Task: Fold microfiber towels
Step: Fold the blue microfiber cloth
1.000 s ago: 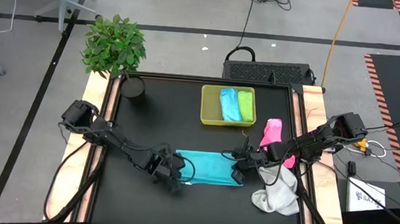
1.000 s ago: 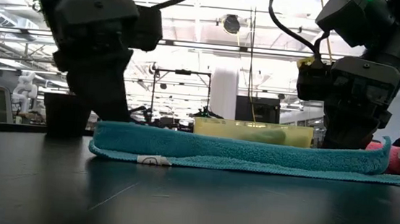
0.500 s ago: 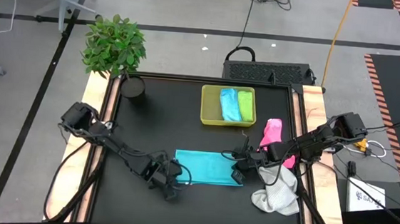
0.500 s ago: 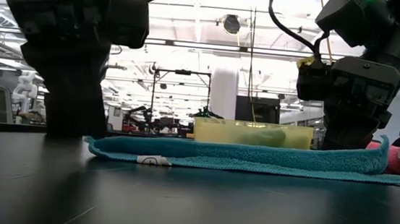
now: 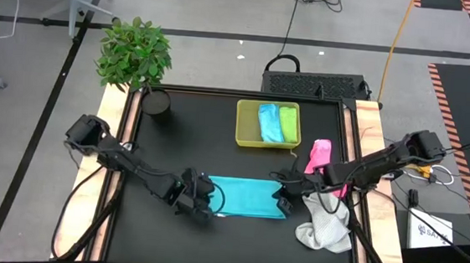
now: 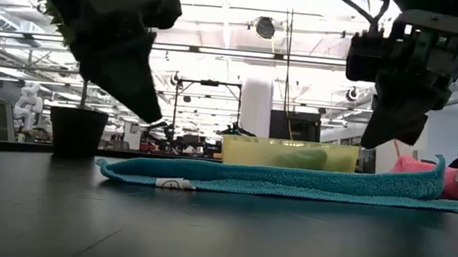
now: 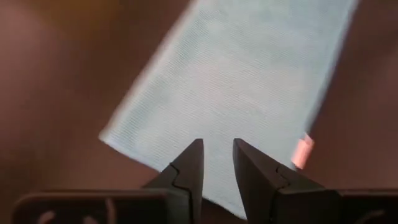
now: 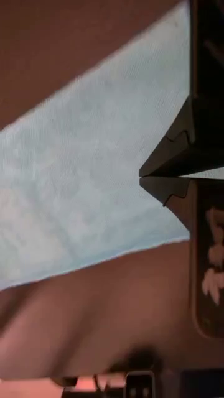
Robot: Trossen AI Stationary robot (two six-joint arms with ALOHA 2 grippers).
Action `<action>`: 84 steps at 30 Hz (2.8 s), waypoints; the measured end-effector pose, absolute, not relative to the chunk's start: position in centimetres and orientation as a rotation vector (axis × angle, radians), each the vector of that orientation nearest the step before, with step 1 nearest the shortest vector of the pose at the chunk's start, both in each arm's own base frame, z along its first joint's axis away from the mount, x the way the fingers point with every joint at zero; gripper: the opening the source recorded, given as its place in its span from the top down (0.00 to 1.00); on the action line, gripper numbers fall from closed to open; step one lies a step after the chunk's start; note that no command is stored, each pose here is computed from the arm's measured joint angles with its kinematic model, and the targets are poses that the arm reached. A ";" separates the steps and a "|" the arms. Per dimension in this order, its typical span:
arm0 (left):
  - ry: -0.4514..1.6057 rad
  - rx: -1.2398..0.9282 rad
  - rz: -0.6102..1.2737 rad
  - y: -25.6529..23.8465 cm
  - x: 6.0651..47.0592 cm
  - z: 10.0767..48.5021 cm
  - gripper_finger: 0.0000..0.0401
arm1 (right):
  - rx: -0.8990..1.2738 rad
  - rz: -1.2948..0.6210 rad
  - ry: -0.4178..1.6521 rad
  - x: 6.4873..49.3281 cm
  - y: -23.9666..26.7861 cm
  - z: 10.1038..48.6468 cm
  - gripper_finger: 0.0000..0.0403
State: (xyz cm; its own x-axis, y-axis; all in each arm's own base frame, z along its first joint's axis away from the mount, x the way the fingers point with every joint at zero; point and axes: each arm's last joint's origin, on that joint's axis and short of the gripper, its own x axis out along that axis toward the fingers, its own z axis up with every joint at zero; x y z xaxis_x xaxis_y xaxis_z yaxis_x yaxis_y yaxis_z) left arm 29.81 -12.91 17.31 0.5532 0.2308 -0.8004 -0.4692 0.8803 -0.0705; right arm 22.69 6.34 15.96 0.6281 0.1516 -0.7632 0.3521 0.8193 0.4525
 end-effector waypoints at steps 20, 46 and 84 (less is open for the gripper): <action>1.166 -0.414 0.372 -3.7 31.3 16.7 0.78 | 0.469 -0.154 1.088 21.1 1.3 15.7 0.75; 1.275 -0.599 0.162 -0.1 31.9 15.2 0.78 | 0.562 -0.166 1.108 20.3 -0.2 14.5 0.66; 1.369 -0.576 0.182 0.1 31.8 13.6 0.78 | 0.522 -0.167 1.073 20.6 -0.3 14.6 0.66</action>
State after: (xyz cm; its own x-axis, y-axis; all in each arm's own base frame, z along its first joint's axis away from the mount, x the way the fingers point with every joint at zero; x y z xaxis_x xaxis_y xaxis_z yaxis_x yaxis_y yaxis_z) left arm 31.82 0.13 13.58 0.2118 -0.2049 -0.9556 -0.4472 0.8491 -0.2811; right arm 20.59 -0.27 14.61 0.4781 0.1189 -0.8702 0.3771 0.8670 0.3256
